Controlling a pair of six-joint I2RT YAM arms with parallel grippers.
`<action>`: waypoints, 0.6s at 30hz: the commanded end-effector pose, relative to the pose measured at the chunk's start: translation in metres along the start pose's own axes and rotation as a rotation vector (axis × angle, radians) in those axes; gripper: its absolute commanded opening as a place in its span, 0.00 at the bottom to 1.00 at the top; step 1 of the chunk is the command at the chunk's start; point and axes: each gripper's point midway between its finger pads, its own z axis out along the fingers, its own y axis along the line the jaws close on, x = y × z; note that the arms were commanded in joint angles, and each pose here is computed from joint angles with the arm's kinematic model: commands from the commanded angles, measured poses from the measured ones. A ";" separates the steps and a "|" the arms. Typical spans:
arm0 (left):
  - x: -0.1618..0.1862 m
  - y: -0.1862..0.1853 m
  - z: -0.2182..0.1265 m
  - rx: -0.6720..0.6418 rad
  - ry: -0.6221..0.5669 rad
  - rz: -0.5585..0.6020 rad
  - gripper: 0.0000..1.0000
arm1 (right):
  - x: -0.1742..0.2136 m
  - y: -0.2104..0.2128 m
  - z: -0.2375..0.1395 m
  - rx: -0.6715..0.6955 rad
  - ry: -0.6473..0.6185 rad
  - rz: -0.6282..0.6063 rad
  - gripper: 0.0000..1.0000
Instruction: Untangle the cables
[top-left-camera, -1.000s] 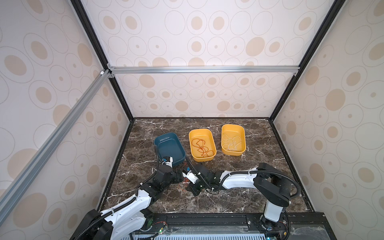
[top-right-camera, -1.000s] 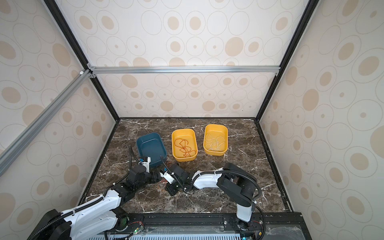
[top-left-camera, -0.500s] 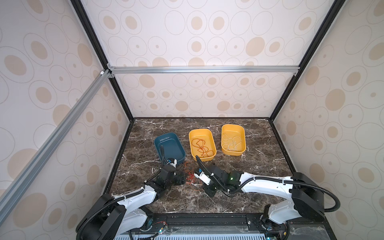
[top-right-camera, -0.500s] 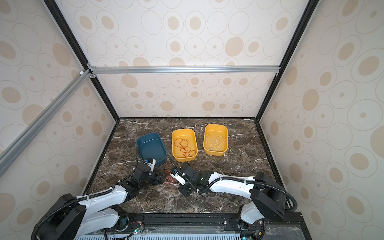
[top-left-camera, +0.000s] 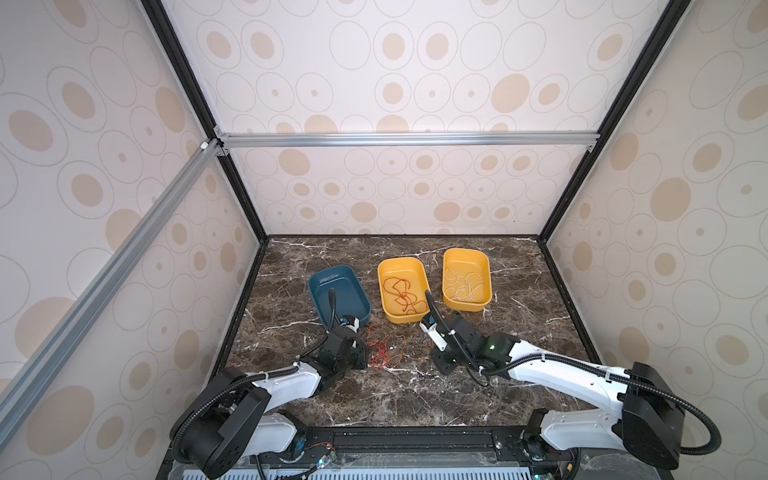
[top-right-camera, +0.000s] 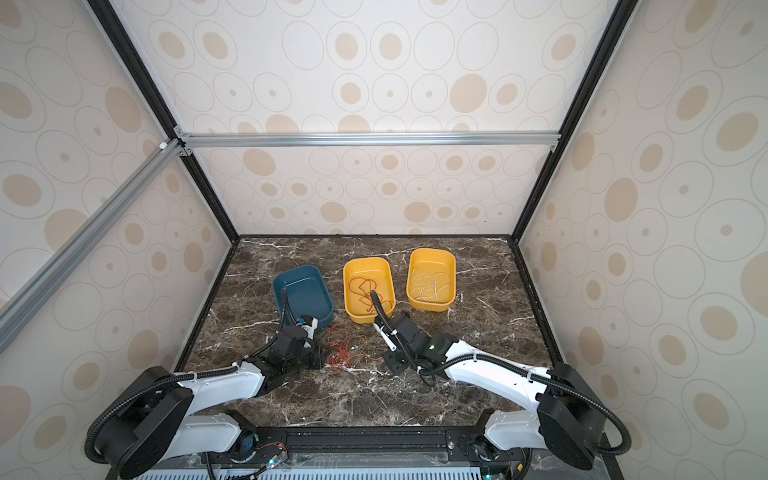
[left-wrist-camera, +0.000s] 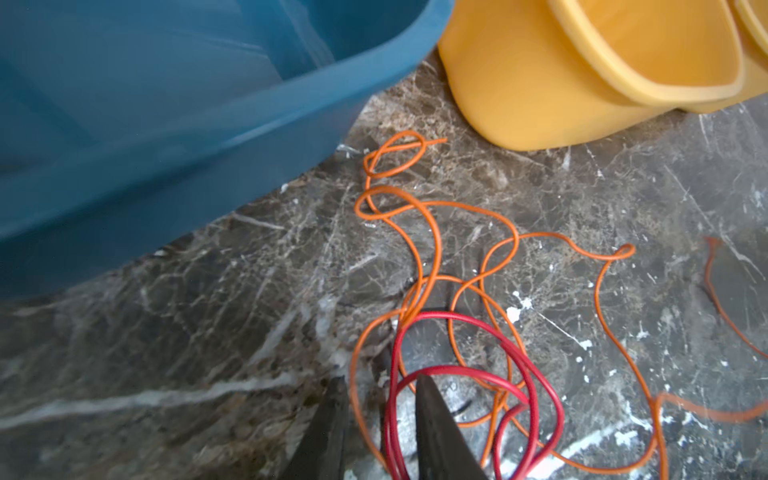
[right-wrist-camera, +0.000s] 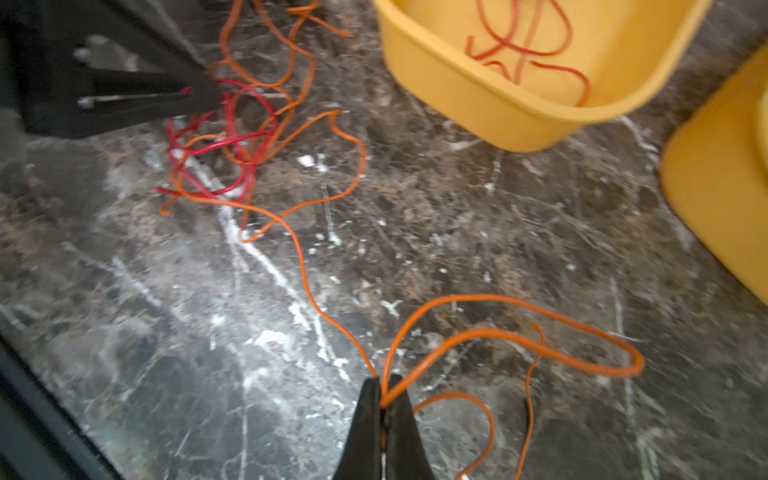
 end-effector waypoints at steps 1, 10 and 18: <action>-0.012 0.002 -0.004 -0.031 -0.032 0.000 0.29 | 0.013 -0.032 -0.007 0.117 0.026 0.103 0.00; -0.018 -0.001 -0.019 -0.013 -0.074 -0.012 0.36 | 0.014 -0.069 -0.027 0.212 -0.042 0.245 0.00; -0.022 -0.020 -0.025 0.090 -0.084 -0.005 0.57 | 0.004 -0.064 -0.039 0.170 -0.078 0.232 0.00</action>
